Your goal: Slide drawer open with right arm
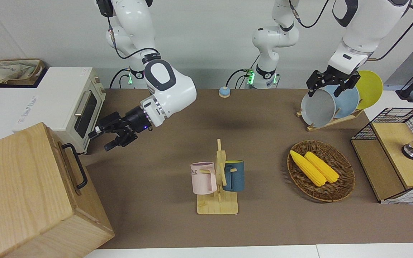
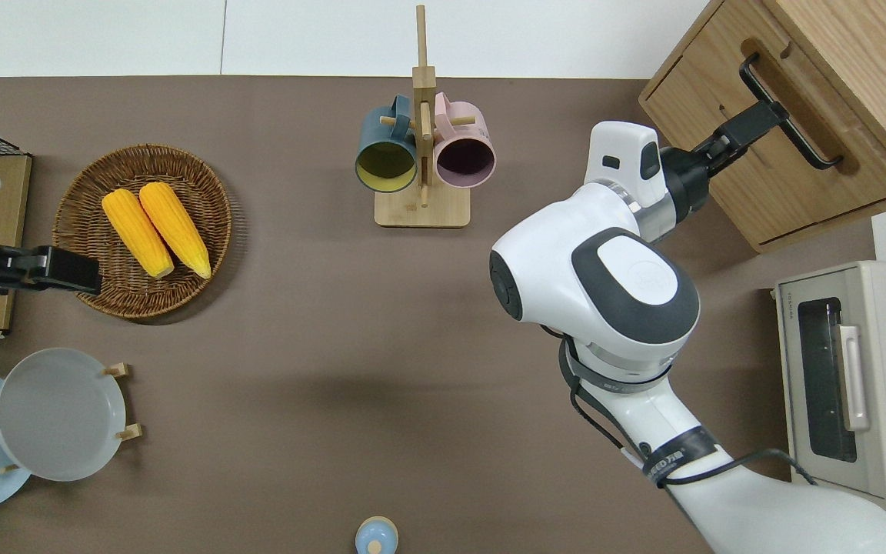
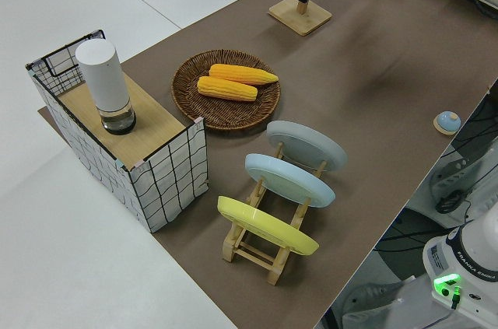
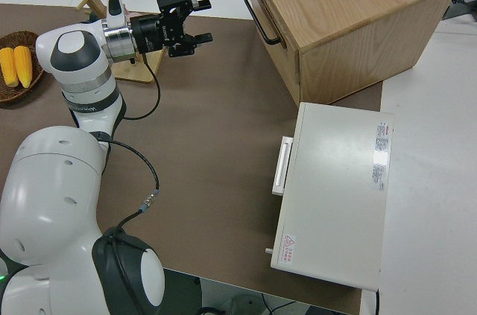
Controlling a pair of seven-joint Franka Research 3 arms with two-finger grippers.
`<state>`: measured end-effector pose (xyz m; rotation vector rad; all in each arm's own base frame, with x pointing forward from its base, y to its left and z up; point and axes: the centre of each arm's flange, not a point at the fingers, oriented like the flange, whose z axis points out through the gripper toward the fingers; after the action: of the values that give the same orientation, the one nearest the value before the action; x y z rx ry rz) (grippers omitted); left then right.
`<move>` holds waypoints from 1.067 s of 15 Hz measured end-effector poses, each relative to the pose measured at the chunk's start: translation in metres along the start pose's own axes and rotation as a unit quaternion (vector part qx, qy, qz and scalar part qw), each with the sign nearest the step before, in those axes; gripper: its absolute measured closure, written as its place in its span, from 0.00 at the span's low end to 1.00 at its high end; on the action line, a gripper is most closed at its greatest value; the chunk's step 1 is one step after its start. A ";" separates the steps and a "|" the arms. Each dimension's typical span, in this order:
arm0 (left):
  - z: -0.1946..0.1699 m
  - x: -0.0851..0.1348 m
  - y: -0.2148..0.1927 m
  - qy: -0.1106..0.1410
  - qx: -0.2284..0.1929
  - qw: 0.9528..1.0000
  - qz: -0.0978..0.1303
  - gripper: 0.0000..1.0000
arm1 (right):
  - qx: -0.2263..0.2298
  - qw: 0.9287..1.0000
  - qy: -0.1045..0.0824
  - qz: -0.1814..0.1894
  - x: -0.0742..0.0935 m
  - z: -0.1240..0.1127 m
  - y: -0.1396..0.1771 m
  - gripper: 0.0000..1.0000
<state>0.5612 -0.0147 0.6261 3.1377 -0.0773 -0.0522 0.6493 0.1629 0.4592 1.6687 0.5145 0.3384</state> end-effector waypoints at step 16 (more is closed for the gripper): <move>0.000 0.000 0.000 0.000 0.000 1.000 0.000 0.00 | -0.096 0.995 0.012 0.015 0.001 0.077 -0.055 0.07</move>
<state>0.5612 -0.0147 0.6261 3.1377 -0.0773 -0.0522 0.6806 0.1037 0.3927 1.4881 0.4602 0.4162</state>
